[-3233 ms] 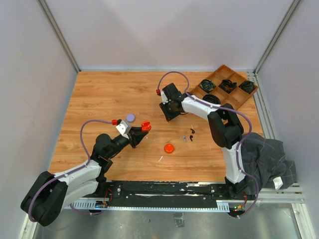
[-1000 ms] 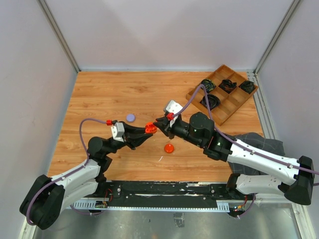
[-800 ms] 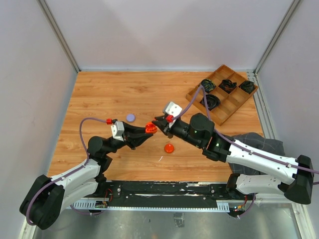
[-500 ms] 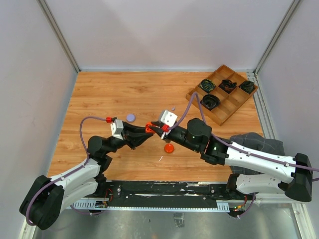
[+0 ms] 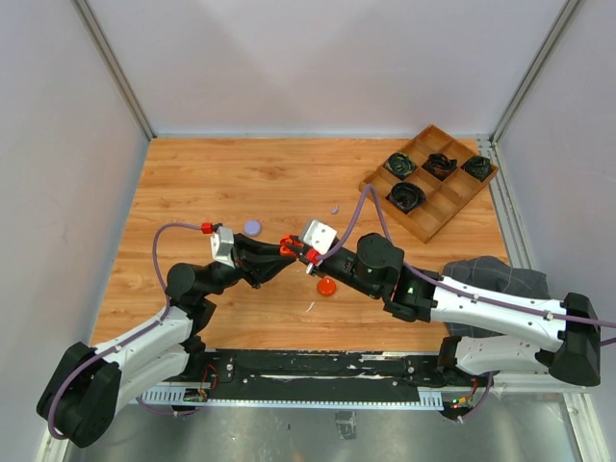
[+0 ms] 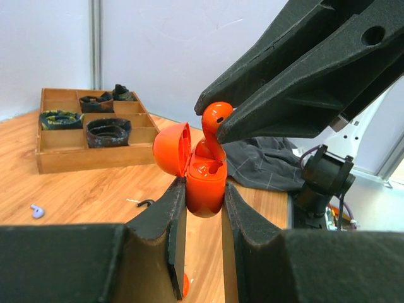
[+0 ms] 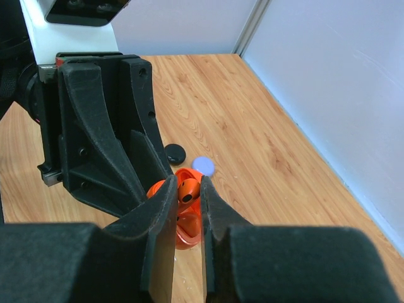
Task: Insert the wireless bluetooth earbuds into the charging case
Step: Place the earbud in the charging case.
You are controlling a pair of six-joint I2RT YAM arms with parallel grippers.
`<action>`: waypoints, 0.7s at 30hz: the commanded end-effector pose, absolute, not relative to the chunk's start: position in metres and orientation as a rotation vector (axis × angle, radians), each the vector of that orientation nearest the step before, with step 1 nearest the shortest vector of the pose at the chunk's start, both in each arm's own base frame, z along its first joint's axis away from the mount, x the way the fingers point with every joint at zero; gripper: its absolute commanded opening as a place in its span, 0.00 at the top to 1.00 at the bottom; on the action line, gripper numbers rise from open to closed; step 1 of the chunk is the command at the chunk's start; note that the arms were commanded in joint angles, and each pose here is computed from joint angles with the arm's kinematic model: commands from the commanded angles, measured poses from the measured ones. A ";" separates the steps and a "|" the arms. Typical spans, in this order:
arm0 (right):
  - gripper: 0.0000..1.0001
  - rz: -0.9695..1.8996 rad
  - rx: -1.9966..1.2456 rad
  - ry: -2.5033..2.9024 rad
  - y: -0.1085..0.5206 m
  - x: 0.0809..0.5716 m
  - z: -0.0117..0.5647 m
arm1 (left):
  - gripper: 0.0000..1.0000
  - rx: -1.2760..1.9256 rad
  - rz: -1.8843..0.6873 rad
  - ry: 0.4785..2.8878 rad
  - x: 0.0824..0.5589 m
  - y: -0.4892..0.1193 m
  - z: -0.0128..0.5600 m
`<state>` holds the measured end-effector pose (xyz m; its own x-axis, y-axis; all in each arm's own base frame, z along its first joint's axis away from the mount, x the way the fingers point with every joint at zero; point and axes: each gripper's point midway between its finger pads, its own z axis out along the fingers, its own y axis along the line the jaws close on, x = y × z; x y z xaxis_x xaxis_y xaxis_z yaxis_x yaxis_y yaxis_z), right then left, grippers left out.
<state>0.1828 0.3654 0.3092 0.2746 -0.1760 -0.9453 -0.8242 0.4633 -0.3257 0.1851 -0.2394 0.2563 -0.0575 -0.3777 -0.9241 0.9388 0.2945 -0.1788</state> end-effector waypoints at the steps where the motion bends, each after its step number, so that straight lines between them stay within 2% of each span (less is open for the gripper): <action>1: 0.88 0.519 -1.032 1.224 0.368 0.183 0.307 | 1.00 0.628 -1.205 1.077 0.183 -0.236 0.282; 21: 0.87 0.463 -1.064 1.204 0.362 0.180 0.297 | 1.00 0.502 -1.211 1.165 0.203 -0.234 0.284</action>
<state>0.1846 0.3657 0.3013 0.3299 -0.2139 -0.9195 -0.7894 0.4716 -0.3929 0.1921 -0.2395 0.2580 -0.1529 -0.4058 -0.9011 0.9094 0.2992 -0.2890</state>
